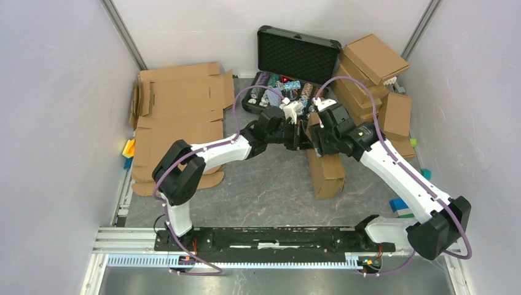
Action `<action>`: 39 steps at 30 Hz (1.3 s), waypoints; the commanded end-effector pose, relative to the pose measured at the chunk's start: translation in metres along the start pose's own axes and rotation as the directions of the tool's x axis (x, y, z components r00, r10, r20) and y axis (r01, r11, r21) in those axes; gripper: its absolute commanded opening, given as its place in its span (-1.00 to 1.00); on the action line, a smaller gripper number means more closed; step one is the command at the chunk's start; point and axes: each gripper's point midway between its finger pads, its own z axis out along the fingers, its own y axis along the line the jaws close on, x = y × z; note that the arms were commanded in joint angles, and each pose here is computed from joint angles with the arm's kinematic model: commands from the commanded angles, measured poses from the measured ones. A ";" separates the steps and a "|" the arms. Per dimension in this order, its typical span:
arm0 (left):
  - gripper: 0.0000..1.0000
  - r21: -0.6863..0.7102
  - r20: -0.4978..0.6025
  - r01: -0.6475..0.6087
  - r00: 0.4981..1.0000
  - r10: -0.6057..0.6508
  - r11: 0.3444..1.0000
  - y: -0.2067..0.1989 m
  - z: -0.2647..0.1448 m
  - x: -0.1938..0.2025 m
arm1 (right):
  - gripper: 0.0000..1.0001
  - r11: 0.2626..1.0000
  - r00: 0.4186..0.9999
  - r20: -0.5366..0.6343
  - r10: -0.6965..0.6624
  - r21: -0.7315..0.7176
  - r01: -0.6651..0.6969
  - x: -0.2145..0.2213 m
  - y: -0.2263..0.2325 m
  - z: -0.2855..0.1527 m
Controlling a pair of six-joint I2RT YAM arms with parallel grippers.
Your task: Fold the paper box
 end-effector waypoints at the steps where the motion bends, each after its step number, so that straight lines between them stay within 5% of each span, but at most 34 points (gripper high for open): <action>1: -0.84 0.026 0.059 -0.047 0.997 0.045 0.999 -0.028 -0.010 -0.023 | 0.28 1.000 1.000 -0.001 0.001 -0.026 -0.001 -0.001 0.005 -0.005; 6: -0.81 -0.059 0.096 -0.082 0.992 0.088 0.995 -0.027 -0.057 -0.031 | -0.09 0.983 0.993 0.098 -0.072 -0.164 0.087 -0.013 0.026 -0.009; 13: -0.75 -0.190 0.210 -0.011 0.976 0.051 0.982 0.001 -0.146 -0.025 | -0.08 0.862 0.945 0.237 -0.225 -0.403 0.307 -0.017 0.068 -0.019; 19: -0.46 -0.385 0.331 0.003 0.934 0.136 0.923 0.017 -0.223 -0.018 | -0.23 0.663 0.862 0.313 -0.398 -0.552 0.506 -0.010 0.121 -0.024; 23: 0.22 -0.388 0.404 0.020 0.902 0.151 0.921 0.006 -0.247 -0.018 | -0.33 0.579 0.786 0.343 -0.514 -0.538 0.613 -0.005 0.134 -0.016; 27: 0.64 -0.440 0.452 0.001 0.864 0.220 0.898 0.011 -0.264 -0.019 | -0.25 0.489 0.709 0.365 -0.603 -0.533 0.690 -0.003 0.132 -0.018; 32: 0.72 -0.473 0.478 -0.090 0.810 0.341 0.876 0.011 -0.272 -0.027 | -0.22 0.508 0.650 0.329 -0.685 -0.424 0.750 -0.010 0.109 -0.007; 39: 0.95 -0.593 0.392 -0.297 0.705 0.591 0.748 0.030 -0.268 -0.039 | -0.16 0.443 0.611 0.350 -0.710 -0.453 0.774 -0.002 0.111 -0.013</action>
